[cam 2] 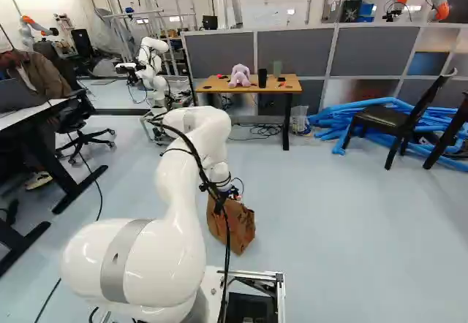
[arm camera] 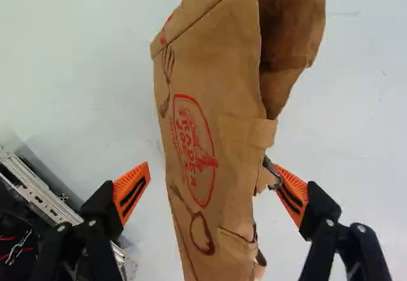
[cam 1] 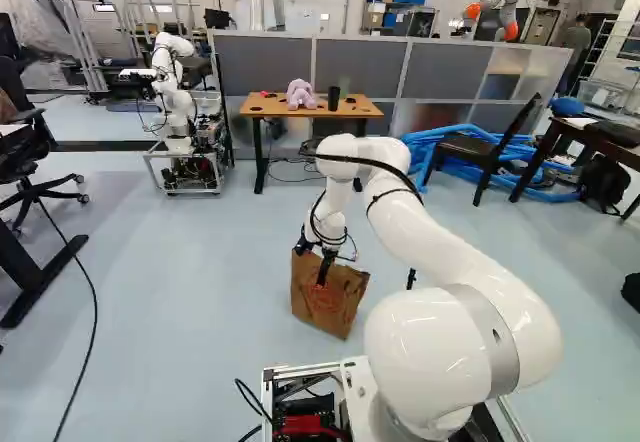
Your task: Pick up the bag on the ground and place it on the table
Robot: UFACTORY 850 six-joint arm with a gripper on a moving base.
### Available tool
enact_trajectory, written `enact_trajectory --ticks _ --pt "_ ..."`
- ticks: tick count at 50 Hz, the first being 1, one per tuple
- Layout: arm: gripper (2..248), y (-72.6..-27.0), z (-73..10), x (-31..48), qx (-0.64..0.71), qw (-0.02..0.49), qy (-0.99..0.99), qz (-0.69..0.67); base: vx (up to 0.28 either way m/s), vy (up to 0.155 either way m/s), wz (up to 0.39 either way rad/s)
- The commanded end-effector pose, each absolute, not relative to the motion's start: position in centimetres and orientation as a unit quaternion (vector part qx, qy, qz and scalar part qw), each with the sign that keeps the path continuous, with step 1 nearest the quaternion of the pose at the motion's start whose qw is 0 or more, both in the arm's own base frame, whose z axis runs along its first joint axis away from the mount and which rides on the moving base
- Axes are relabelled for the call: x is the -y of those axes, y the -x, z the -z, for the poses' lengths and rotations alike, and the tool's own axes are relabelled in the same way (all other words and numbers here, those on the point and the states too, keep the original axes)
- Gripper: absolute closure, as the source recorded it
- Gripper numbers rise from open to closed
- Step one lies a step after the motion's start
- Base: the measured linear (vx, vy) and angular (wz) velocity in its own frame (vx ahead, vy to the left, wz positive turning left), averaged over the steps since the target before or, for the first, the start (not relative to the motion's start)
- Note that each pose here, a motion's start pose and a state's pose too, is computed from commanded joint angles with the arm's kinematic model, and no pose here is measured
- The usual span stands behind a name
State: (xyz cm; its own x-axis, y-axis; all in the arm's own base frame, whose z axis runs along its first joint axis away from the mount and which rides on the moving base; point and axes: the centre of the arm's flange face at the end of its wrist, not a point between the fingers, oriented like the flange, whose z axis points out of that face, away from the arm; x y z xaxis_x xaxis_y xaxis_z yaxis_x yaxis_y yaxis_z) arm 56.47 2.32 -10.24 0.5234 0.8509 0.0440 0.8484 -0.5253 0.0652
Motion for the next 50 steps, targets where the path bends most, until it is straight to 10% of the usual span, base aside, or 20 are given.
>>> enact_trajectory --ticks 41,50 --pt "3 -56.5 13.1 -2.3 -0.487 0.017 -0.873 -0.033 0.000 0.000 0.000" --pt "65 -56.5 13.1 -2.3 -0.487 0.017 -0.873 -0.033 0.000 0.000 0.000"
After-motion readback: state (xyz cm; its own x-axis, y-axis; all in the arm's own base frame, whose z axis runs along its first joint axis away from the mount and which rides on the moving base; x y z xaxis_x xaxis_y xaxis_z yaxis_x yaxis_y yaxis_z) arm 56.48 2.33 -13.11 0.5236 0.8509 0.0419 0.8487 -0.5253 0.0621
